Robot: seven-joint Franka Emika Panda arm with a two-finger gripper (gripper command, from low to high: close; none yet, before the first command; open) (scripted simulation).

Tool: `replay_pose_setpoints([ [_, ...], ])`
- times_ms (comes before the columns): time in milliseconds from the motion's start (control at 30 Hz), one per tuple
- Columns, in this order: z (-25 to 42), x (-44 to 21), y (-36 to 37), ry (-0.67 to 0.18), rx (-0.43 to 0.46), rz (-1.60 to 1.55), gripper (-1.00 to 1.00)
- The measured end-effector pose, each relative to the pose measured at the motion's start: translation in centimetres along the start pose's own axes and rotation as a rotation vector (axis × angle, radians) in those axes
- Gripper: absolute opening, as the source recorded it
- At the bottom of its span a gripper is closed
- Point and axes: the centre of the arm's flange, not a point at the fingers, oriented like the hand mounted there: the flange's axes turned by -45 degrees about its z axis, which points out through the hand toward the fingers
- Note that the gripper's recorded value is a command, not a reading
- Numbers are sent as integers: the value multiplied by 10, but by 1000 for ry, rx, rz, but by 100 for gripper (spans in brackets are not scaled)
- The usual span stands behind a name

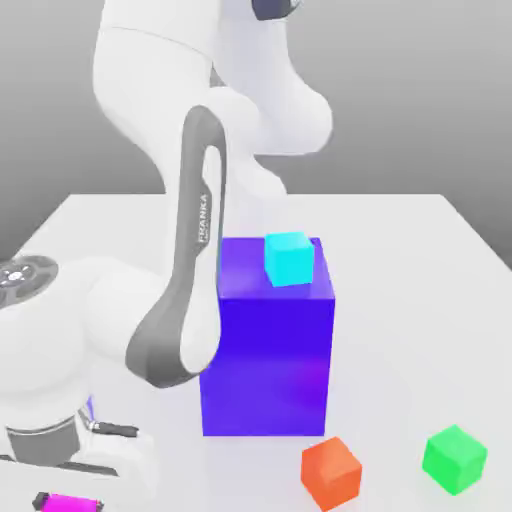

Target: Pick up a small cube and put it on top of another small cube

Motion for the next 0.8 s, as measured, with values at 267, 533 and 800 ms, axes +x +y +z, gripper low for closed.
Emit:
replay_pose_setpoints([
  [267, -52, 2, -31, -4, 8, -75, -100],
  [533, -78, -33, -229, -13, 26, -591, -100],
  [800, -51, -132, -410, -3, 2, -1156, 100],
])
